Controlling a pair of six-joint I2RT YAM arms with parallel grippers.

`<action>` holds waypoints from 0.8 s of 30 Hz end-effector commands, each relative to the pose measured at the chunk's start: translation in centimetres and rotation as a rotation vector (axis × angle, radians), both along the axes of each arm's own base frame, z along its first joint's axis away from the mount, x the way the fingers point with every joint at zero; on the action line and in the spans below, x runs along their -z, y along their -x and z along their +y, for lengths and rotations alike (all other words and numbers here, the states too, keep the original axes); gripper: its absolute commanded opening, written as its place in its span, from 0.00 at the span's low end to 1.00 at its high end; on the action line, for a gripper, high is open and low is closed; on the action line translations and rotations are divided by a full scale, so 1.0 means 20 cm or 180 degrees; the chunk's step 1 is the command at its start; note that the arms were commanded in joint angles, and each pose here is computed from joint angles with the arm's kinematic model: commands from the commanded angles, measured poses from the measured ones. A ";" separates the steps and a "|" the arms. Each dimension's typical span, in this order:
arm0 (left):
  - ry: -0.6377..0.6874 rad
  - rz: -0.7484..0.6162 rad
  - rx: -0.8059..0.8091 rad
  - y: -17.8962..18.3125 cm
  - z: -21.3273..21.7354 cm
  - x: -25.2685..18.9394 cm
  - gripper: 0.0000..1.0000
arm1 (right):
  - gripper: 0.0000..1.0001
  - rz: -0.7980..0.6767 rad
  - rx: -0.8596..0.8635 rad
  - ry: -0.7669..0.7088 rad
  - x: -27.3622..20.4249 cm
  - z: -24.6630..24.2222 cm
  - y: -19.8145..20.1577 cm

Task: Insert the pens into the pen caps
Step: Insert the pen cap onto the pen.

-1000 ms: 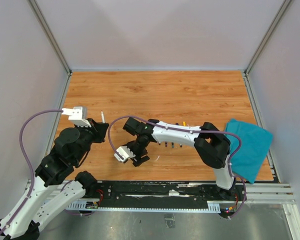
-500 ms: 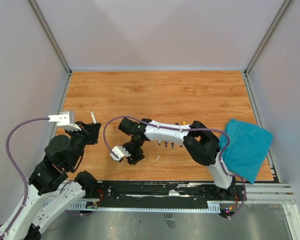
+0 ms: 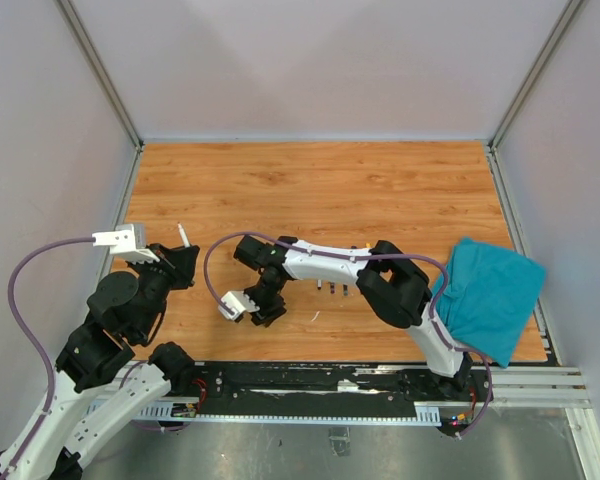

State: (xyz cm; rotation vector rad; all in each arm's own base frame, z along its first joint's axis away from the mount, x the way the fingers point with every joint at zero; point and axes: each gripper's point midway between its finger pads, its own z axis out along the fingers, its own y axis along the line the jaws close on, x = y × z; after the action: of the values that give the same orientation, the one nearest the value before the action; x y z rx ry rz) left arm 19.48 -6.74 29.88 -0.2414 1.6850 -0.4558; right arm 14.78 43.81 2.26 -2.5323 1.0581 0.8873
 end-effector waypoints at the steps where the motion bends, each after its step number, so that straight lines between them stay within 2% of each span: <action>1: 0.0013 -0.0011 -0.0075 0.00 0.02 -0.01 0.00 | 0.45 -0.0016 0.0008 0.0062 0.00 -0.01 -0.05; 16: -0.0002 0.0003 -0.0059 -0.01 0.01 0.00 0.00 | 0.41 -0.0066 0.0017 0.0195 0.05 -0.04 -0.09; 21: -0.0006 0.0003 -0.0060 -0.01 0.01 0.00 0.01 | 0.36 -0.0082 0.0027 0.0249 0.06 -0.04 -0.11; 24: -0.0007 0.0003 -0.0068 -0.01 0.01 0.00 0.00 | 0.29 -0.0072 0.0040 0.0288 0.07 -0.05 -0.11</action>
State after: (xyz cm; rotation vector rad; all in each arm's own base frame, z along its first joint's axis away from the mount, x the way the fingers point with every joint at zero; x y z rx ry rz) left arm 19.52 -6.76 29.84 -0.2408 1.6871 -0.4545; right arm 16.36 43.79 2.19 -2.5535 1.0898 0.8527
